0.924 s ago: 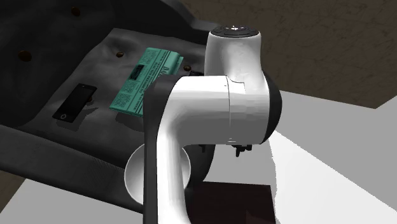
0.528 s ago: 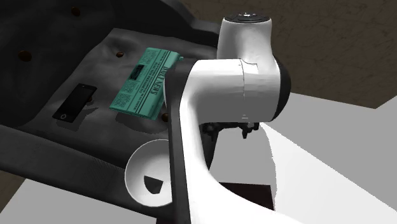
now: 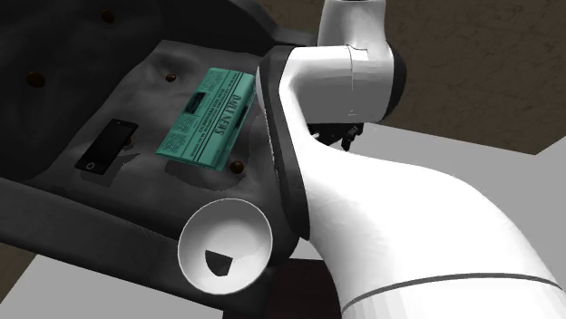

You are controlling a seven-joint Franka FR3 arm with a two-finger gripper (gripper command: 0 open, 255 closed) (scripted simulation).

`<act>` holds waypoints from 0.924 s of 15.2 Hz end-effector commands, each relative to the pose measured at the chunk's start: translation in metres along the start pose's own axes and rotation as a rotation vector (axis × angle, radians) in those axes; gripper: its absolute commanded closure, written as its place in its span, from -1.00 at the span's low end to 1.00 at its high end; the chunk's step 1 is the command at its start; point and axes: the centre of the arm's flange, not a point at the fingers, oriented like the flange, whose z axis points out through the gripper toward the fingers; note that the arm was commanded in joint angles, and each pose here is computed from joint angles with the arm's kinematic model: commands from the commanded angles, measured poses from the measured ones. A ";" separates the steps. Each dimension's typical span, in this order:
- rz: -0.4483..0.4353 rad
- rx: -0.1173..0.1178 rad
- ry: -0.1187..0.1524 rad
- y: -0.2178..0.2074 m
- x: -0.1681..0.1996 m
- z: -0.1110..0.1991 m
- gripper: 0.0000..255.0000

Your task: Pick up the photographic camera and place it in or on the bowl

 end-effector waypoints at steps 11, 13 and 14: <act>-0.710 -0.035 0.098 0.017 0.139 -0.013 -1.00; -0.759 -0.037 0.104 0.015 0.149 -0.009 -1.00; -0.759 -0.037 0.104 0.015 0.150 -0.004 -1.00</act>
